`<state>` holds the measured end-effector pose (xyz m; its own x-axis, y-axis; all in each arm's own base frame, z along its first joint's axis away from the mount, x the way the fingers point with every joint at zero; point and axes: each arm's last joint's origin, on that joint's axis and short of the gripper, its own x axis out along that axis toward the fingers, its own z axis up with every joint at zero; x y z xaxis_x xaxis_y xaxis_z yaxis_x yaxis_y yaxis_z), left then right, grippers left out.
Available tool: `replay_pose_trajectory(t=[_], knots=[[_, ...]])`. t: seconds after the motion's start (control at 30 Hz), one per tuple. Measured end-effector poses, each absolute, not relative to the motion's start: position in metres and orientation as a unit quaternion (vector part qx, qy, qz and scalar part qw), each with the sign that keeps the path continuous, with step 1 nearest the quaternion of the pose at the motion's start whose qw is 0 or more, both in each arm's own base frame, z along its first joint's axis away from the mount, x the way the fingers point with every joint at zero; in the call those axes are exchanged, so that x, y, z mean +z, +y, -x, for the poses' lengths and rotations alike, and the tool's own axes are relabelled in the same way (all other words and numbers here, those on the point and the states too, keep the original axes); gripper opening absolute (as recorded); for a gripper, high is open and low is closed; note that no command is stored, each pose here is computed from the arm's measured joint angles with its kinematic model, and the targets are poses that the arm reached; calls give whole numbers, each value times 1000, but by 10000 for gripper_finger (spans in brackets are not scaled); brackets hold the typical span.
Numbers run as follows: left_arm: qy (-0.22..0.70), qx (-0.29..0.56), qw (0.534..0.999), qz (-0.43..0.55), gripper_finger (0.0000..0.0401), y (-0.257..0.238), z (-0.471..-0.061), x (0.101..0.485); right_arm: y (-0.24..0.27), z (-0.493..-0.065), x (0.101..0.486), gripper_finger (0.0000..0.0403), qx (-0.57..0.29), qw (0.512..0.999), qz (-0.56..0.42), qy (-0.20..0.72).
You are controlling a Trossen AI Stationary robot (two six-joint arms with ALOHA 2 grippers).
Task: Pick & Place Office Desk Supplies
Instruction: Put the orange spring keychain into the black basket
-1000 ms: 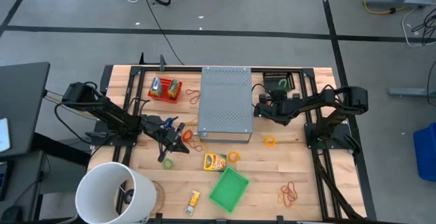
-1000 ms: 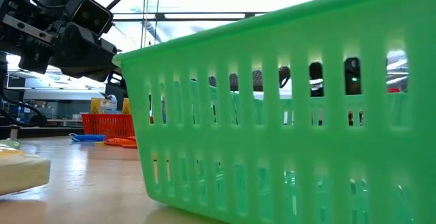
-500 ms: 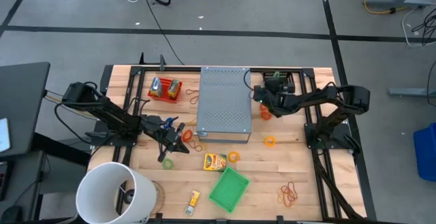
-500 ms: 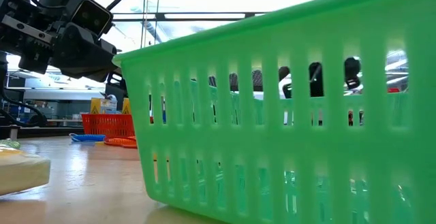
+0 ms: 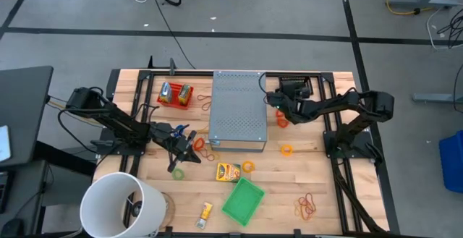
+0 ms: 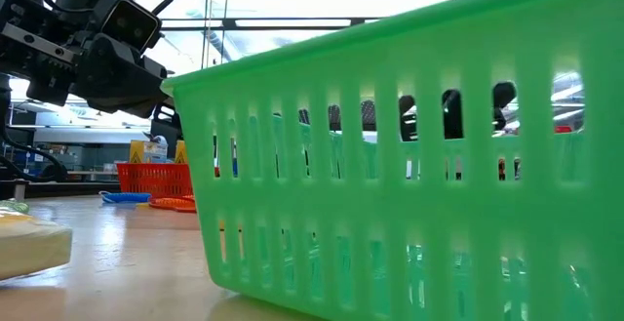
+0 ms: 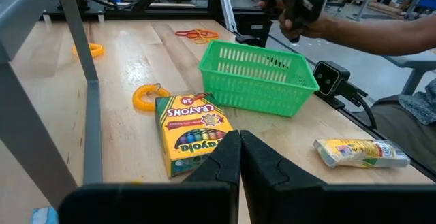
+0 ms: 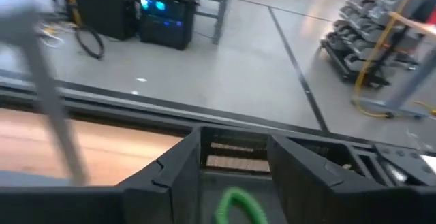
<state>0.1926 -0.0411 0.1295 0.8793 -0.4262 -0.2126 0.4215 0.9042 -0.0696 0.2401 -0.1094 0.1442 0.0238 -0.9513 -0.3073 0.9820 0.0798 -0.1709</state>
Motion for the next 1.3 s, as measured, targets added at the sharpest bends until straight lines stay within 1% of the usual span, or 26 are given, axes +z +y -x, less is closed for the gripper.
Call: replay_pose_trajectory(t=[0.2,0.4,0.63,0.8,0.93,1.17,1.3], knots=[[123,-218,968,11,8,-41,-192,127,-83,-249,147,159,-618,761,-46,192],[123,-218,968,10,8,-41,-192,127,-59,-245,151,136,-566,788,-39,237],[125,-218,968,10,8,-41,-192,127,-43,-224,154,133,-527,786,-103,307],[125,-218,968,10,8,-41,-192,127,-35,-219,153,133,-460,794,-161,363],[125,-218,968,10,8,-41,-192,127,-32,-220,151,133,-409,800,-186,397],[125,-218,968,10,8,-41,-192,127,-28,-210,145,133,-383,770,-197,471],[125,-218,968,10,8,-41,-192,127,-27,-207,144,133,-377,761,-206,486]])
